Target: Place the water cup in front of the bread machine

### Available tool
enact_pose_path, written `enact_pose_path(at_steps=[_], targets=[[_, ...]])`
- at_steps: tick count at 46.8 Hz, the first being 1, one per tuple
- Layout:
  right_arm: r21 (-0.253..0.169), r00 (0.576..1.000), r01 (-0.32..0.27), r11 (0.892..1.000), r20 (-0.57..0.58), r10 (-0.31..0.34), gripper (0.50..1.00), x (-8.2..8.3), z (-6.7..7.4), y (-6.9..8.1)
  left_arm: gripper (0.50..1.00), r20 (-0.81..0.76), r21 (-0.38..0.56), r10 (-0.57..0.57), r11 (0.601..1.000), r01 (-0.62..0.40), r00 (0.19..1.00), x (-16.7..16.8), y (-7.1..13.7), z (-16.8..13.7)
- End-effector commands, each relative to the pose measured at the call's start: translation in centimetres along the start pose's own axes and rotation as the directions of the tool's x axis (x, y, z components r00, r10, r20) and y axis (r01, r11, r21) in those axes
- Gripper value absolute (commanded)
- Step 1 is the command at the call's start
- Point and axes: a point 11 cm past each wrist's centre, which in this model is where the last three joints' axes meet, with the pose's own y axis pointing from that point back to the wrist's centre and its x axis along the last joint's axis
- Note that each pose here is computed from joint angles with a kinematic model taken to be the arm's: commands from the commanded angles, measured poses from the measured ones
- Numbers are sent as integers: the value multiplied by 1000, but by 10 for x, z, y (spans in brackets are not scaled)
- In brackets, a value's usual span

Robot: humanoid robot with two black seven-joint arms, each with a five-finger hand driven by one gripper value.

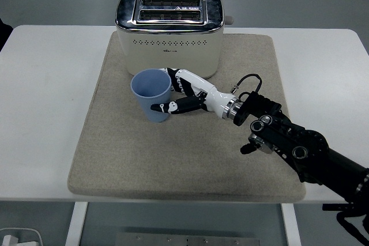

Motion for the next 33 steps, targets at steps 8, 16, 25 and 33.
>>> enact_pose_path(at_steps=[8,16,25,33], targets=[[-2,1000,0,1000,5,0,870,-2,2,1,1000,0,2,0,1000,0,1000,0,0,0],[2,1000,-1,1000,10,1,924,-2,2,1,1000,0,-1,0,1000,0,1000,0,0,0],[2,1000,0,1000,13,0,924,-2,3,2,1000,0,-1,0,1000,0,1000,0,0,0],[4,1000,-3,1000,15,3,926,-2,2,1,1000,0,-1,0,1000,0,1000,0,0,0]])
